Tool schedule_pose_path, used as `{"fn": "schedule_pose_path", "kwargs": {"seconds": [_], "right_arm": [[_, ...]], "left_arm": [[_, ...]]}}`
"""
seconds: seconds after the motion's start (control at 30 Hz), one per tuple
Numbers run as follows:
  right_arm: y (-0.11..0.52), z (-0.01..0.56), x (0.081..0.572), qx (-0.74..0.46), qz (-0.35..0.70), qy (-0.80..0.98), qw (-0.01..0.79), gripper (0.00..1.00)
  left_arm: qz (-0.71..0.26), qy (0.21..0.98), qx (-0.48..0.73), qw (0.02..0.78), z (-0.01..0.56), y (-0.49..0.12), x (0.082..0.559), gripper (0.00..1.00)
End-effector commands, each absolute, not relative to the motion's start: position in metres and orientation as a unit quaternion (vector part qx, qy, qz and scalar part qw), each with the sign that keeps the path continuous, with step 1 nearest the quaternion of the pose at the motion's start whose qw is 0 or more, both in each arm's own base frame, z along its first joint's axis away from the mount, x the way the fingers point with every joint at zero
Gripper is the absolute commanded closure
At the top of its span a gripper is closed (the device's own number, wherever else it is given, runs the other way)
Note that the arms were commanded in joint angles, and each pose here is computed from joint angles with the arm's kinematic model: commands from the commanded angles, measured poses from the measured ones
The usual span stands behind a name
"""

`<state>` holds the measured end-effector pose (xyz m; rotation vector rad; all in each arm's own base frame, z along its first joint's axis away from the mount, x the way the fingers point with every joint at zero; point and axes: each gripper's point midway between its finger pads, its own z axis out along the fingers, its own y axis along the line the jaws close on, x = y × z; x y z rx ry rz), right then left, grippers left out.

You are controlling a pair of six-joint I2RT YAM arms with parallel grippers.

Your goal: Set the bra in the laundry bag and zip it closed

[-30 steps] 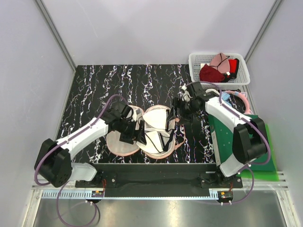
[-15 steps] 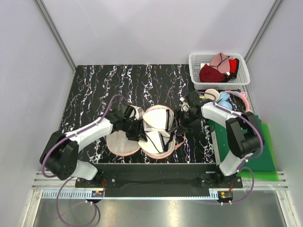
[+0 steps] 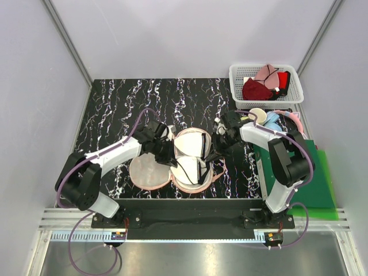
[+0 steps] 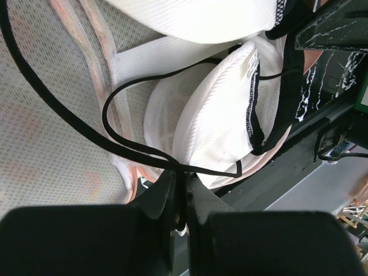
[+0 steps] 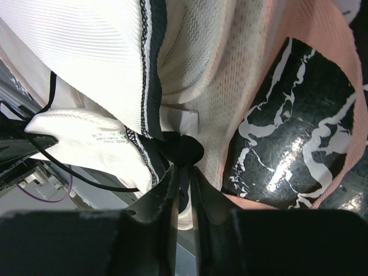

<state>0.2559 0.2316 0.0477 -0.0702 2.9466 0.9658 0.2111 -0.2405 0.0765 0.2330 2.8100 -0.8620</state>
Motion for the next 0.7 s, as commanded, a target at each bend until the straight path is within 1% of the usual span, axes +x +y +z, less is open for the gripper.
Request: {"fn": "schedule_pose_path", "kwargs": {"seconds": [0.0,0.03,0.13,0.23,0.33,0.4,0.5,0.67], "right_arm": [[0.246,0.054,0.265,-0.047,0.323,0.944,0.038,0.84],[0.249,0.057,0.265,-0.05,0.326,0.943,0.04,0.89],[0.265,0.066,0.258,-0.068,0.337,0.938,0.038,0.96],[0.28,0.069,0.254,-0.072,0.346,0.935,0.03,1.0],[0.286,0.064,0.256,-0.053,0.345,0.937,0.024,1.0],[0.283,0.056,0.26,-0.042,0.329,0.943,0.029,1.0],[0.276,0.042,0.261,-0.036,0.307,0.951,0.025,1.0],[0.271,0.046,0.256,-0.027,0.298,0.954,0.031,1.0]], "left_arm": [[-0.282,0.947,0.093,0.12,0.081,-0.24,0.224,0.91],[-0.279,0.948,0.092,0.119,0.08,-0.239,0.224,0.92],[-0.274,0.951,0.087,0.113,0.075,-0.237,0.221,0.95],[-0.271,0.952,0.081,0.116,0.074,-0.234,0.219,0.97],[-0.269,0.952,0.078,0.119,0.075,-0.233,0.219,0.98],[-0.27,0.952,0.081,0.119,0.075,-0.233,0.219,1.0],[-0.274,0.951,0.076,0.121,0.079,-0.234,0.218,1.0],[-0.28,0.941,0.062,0.181,0.109,-0.229,0.226,1.0]]}}
